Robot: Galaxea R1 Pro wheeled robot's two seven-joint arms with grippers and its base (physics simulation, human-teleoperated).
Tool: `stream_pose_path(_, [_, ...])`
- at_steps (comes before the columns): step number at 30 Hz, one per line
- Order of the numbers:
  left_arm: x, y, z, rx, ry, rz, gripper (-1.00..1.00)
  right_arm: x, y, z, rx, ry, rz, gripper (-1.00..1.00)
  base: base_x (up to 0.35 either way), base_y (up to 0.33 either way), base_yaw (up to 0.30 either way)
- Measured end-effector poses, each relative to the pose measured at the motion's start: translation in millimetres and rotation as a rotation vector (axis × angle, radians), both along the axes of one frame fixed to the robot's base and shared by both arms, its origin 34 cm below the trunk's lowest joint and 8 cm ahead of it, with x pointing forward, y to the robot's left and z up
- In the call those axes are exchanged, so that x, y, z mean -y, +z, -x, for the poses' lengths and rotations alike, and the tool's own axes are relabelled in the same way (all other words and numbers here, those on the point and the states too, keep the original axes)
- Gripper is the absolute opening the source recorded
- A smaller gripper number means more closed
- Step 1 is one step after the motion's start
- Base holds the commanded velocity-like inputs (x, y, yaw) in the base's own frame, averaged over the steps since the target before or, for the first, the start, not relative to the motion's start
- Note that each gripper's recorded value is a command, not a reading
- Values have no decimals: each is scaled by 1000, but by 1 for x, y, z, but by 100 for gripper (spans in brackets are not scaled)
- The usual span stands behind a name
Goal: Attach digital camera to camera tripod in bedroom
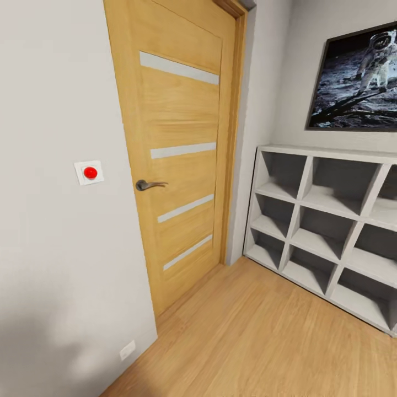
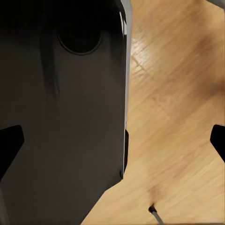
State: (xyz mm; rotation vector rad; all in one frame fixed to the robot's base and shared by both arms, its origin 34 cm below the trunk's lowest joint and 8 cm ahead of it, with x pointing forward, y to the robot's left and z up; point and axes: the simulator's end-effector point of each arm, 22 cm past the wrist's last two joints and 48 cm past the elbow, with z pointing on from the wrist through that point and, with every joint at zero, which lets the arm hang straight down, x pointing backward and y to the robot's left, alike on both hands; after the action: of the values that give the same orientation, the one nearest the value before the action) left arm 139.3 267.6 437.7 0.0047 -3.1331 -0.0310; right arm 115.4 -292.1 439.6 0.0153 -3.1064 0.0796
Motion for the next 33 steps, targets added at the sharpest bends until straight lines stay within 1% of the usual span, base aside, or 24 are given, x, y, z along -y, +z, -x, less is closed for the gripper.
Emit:
stream_pose_path(20, [0,0,0,0,0,0,100,0,0,1,-1,0,0,100,8,3,-238])
stream_pose_path(25, [0,0,0,0,0,0,100,0,0,0,0,0,0,100,172,71,-238])
stream_pose_path(33, [0,0,0,1,0,0,100,0,0,1,0,0,0,100,279,62,-238])
